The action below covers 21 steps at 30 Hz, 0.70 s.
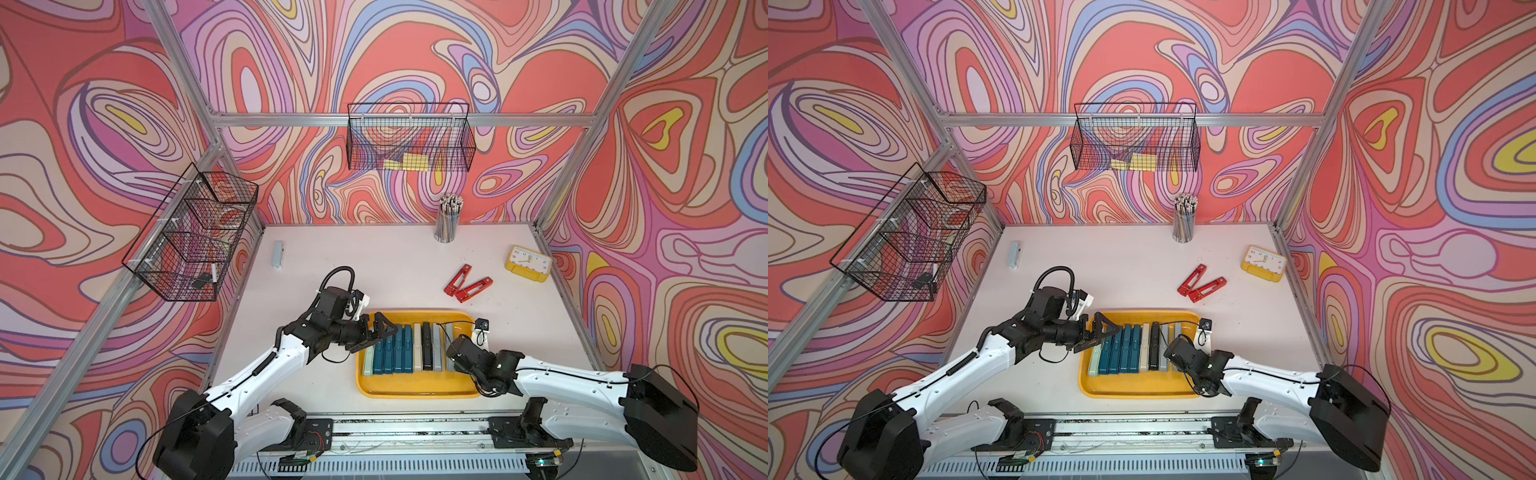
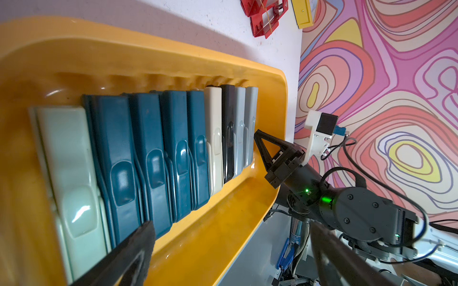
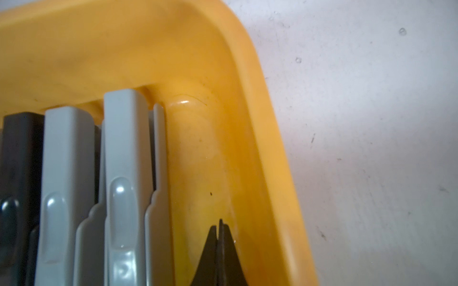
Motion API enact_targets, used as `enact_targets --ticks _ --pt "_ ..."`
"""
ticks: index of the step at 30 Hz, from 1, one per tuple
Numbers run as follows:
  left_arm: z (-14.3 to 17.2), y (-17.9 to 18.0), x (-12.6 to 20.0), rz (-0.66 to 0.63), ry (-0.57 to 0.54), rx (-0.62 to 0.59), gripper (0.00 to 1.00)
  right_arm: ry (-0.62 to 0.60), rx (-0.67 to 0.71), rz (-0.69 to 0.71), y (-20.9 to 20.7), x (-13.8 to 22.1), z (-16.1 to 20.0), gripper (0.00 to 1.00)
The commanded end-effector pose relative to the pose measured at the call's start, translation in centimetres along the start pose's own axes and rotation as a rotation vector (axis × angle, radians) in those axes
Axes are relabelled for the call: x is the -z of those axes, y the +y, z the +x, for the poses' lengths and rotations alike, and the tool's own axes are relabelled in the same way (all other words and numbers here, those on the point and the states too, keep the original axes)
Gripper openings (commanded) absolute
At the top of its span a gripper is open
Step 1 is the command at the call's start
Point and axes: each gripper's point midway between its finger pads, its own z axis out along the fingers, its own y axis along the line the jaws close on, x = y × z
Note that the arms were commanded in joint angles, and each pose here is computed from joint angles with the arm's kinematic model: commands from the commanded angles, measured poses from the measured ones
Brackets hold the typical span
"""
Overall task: Put the pruning pliers into the storage box
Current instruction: Place the pruning pliers in the storage box.
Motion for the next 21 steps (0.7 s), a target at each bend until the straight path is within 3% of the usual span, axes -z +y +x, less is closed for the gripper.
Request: enact_targets --ticks 1,21 --pt "-1.0 -1.4 0.0 0.017 -0.027 -0.019 0.99 -0.011 -0.017 -0.03 0.6 -0.5 -0.2 0.0" --pt "-1.0 -1.3 -0.4 0.005 -0.026 -0.017 0.99 0.028 0.009 -0.115 3.3 -1.3 0.1 0.0"
